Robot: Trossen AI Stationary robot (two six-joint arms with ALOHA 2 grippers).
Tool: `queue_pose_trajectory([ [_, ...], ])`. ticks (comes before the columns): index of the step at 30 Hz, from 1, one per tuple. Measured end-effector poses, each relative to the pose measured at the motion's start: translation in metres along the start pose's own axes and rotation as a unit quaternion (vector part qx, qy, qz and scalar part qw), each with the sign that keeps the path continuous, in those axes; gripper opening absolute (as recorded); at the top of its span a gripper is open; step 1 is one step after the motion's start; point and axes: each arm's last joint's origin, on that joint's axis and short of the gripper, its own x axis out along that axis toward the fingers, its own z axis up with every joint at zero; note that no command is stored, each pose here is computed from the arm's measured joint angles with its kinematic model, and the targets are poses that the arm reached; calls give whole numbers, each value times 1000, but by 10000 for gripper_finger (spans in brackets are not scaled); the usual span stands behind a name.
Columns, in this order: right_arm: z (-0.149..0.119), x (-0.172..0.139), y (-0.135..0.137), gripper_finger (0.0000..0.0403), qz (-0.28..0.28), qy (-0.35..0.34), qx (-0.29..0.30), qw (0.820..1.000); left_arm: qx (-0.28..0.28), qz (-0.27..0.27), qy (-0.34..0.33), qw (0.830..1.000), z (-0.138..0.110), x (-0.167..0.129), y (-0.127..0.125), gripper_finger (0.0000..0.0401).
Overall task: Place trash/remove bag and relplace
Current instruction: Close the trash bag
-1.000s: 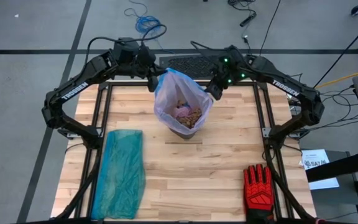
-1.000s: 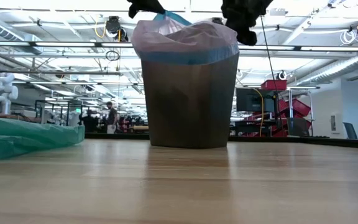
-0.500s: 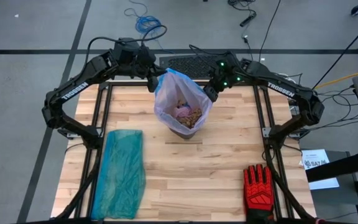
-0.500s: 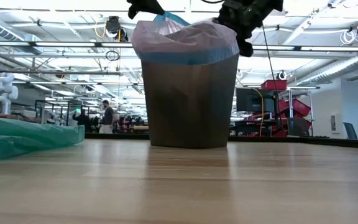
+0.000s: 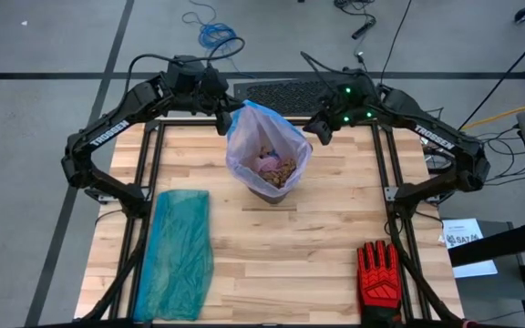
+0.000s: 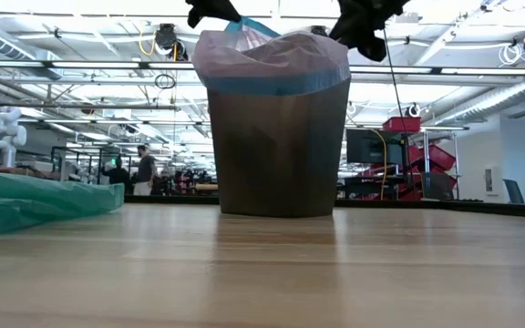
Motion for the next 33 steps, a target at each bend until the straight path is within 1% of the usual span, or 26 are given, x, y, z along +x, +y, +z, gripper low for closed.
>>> queue_pose_trajectory([
  [3,0,5,-1,153,-1,6,0,1000,0,0,0,1000,0,0,0,0],
  [6,0,18,-6,167,-5,23,2,1000,0,0,0,1000,0,0,0,0],
  [9,0,29,-10,170,-6,37,-5,999,0,0,0,1000,0,0,0,0],
  [11,0,36,-12,164,-7,44,-12,999,0,0,0,1000,0,0,0,0],
  [13,0,40,-14,151,-10,50,-19,999,0,0,0,1000,0,0,0,0],
  [15,0,41,-15,122,-19,48,-26,998,0,0,0,1000,0,0,0,0],
  [16,0,40,-15,102,-22,45,-30,998,0,0,0,1000,0,0,0,0],
  [19,1,39,-14,25,-23,41,-46,998,0,0,0,1000,0,0,0,0],
  [20,1,38,-14,14,-26,39,-52,998,0,0,0,1000,0,0,0,0],
  [23,0,35,-11,4,-35,38,-53,997,-1,0,0,1000,0,0,0,0],
  [28,-4,23,-3,1,-50,39,-15,998,-3,0,1,1000,0,0,0,0],
  [31,-3,12,5,0,-79,49,-2,996,-14,7,3,1000,-1,0,0,0],
  [33,-1,2,12,0,-98,55,-4,994,-15,14,11,1000,-2,0,0,0],
])
